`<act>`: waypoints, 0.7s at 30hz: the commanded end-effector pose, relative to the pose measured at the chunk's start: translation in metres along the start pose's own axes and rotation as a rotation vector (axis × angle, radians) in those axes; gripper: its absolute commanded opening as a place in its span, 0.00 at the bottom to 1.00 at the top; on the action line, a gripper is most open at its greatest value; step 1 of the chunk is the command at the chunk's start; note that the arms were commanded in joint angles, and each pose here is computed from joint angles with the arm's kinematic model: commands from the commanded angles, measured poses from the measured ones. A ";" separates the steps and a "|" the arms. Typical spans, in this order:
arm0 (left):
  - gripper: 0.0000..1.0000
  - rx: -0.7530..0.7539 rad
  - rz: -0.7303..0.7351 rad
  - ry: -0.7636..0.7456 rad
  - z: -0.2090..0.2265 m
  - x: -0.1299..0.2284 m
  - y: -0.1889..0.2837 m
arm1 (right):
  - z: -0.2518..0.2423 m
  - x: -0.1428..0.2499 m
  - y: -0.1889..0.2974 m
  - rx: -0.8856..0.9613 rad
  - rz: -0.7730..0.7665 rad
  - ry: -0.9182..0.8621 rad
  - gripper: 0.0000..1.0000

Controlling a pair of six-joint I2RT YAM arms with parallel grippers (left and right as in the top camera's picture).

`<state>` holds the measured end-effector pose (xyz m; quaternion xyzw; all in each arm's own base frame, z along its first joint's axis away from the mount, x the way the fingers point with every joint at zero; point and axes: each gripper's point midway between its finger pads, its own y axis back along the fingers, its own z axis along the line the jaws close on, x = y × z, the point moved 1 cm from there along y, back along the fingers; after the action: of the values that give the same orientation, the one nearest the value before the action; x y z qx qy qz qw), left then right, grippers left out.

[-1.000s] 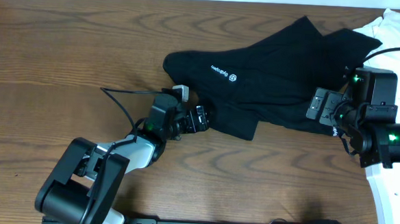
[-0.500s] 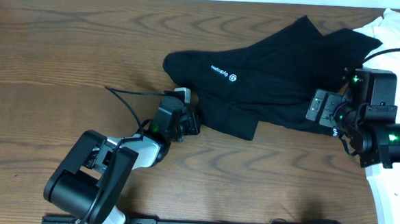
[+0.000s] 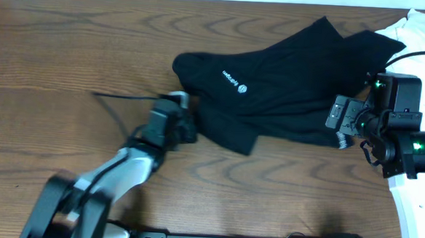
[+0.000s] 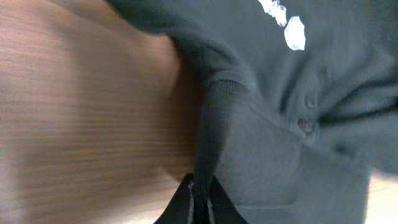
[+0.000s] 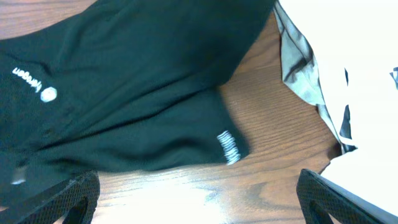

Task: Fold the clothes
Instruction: 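Grasp the shirt's left edge with the left gripper and spread it left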

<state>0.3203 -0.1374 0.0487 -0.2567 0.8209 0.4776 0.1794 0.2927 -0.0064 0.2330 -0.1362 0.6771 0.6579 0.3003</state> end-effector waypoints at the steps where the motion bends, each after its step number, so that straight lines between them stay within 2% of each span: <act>1: 0.06 -0.084 -0.102 -0.014 0.031 -0.033 0.035 | -0.006 -0.002 0.002 0.023 -0.008 0.004 0.99; 6: 0.06 -0.251 -0.243 0.049 0.096 -0.068 0.087 | -0.007 0.000 0.002 0.025 -0.003 0.005 0.99; 11: 0.06 -0.350 -0.373 0.150 0.145 -0.092 0.118 | -0.007 0.002 -0.001 0.029 0.015 0.007 0.99; 12: 0.22 -0.361 -0.386 0.169 0.151 -0.094 0.121 | -0.007 0.004 -0.002 0.030 0.022 0.008 0.99; 14: 0.77 -0.368 -0.403 0.215 0.158 -0.095 0.125 | -0.007 0.006 -0.003 0.034 0.033 0.010 0.99; 15: 0.96 -0.342 -0.396 0.221 0.155 -0.094 0.124 | -0.008 0.007 -0.003 0.035 0.039 0.011 0.99; 18: 0.98 -0.173 -0.329 0.212 0.127 -0.086 0.112 | -0.008 0.007 -0.005 0.036 0.044 0.011 0.99; 21: 0.98 -0.031 -0.191 0.291 0.099 -0.060 0.099 | -0.008 0.007 -0.005 0.037 0.046 0.011 0.99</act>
<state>0.3221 0.0417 0.1018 -0.4455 0.7372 0.4948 0.1149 0.2879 -0.0083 0.2240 -0.1188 0.6876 0.6575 0.2843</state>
